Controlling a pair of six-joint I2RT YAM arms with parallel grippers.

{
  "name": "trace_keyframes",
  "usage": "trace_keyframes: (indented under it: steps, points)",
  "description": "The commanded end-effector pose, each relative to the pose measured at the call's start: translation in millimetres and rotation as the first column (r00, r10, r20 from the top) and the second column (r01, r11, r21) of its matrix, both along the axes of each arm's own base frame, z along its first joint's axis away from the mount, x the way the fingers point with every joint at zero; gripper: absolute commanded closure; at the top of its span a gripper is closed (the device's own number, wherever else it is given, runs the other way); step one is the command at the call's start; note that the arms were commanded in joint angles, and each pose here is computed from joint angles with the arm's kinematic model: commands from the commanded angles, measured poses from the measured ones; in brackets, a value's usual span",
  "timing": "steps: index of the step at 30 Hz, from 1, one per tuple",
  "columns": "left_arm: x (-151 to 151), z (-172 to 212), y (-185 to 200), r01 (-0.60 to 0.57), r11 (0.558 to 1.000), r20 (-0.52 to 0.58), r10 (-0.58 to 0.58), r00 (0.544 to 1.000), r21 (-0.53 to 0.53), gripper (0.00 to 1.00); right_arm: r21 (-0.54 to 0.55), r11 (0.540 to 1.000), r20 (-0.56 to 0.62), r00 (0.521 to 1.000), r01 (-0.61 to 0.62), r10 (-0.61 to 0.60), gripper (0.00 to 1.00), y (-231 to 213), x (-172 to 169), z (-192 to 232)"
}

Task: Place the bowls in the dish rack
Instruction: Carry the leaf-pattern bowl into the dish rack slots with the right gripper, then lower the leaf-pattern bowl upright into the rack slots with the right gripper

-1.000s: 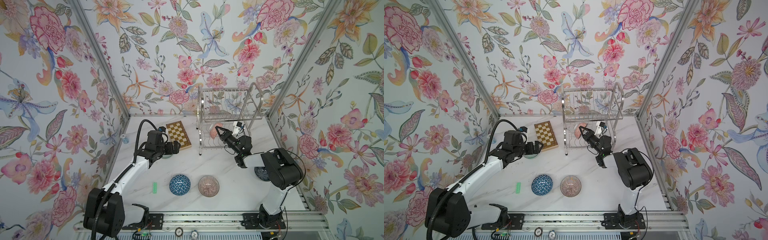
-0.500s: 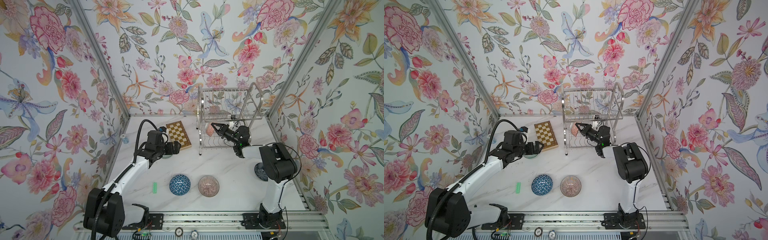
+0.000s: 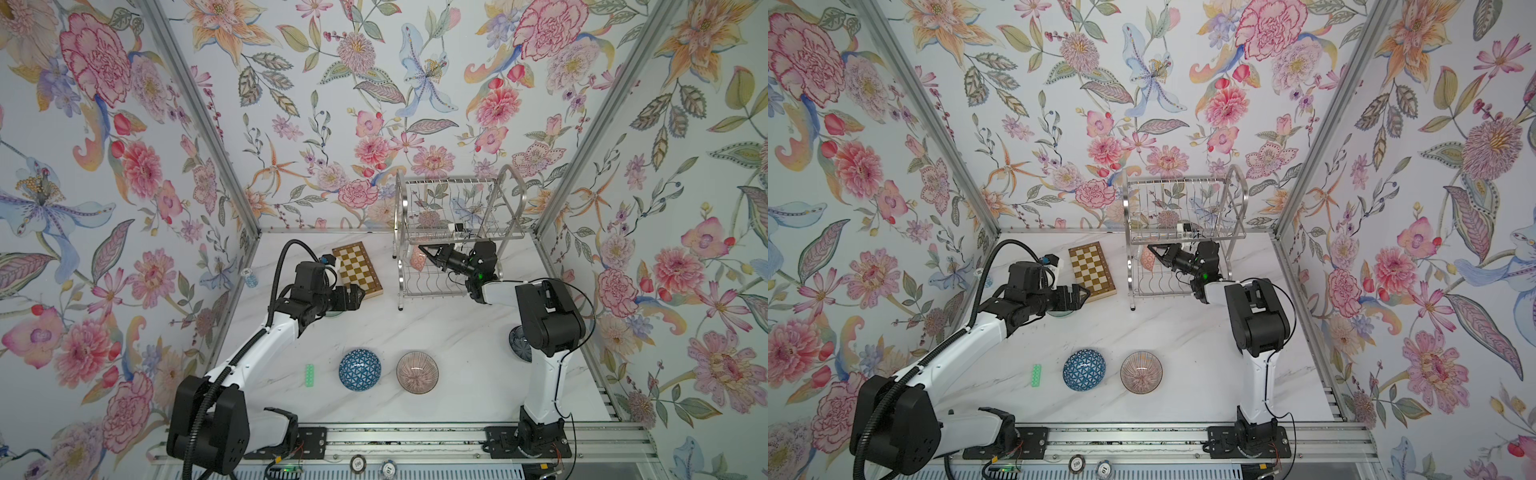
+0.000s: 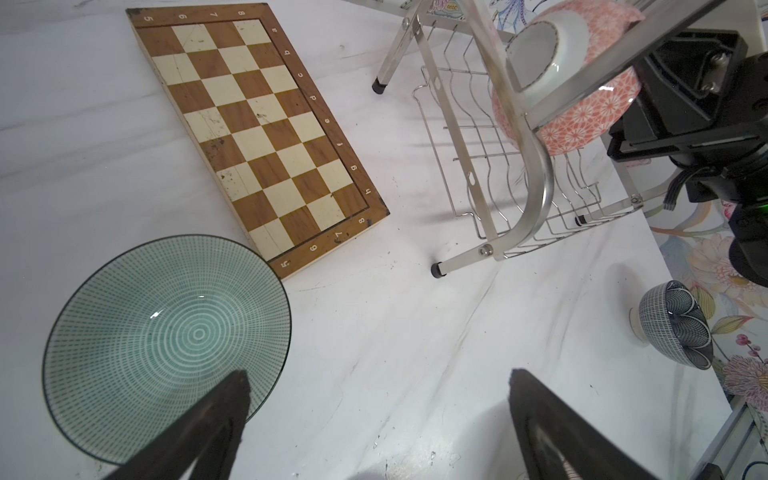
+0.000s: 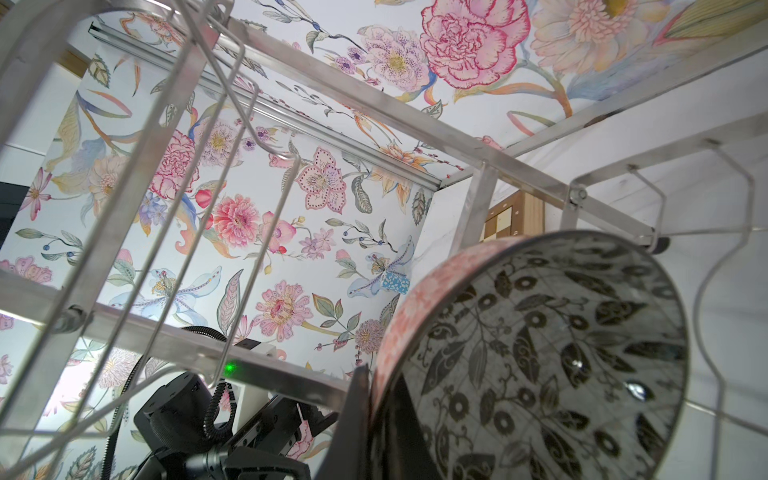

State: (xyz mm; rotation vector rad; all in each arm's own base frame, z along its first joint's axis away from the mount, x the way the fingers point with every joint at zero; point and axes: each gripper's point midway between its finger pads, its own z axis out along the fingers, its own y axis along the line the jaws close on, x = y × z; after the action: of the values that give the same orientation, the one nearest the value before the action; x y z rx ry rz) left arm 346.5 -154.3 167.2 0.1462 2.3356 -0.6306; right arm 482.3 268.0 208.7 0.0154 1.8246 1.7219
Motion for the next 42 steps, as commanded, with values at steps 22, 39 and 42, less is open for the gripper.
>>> trace_keyframes:
  steps: [22,39,42]
  points:
    - [-13,1,-28,0.121,0.992,0.025,-0.121,0.992,0.025,0.01,-0.012,0.986,0.118,0.979,-0.164,0.165,1.00,12,24,-4]
    - [-15,6,-28,0.121,0.990,0.019,-0.123,0.992,0.078,0.01,0.001,0.985,0.113,0.978,-0.175,0.174,1.00,14,47,-8]
    - [-15,7,-28,0.128,0.988,0.015,-0.129,0.992,0.083,0.01,0.001,0.985,0.109,0.979,-0.175,0.174,1.00,15,50,-9]
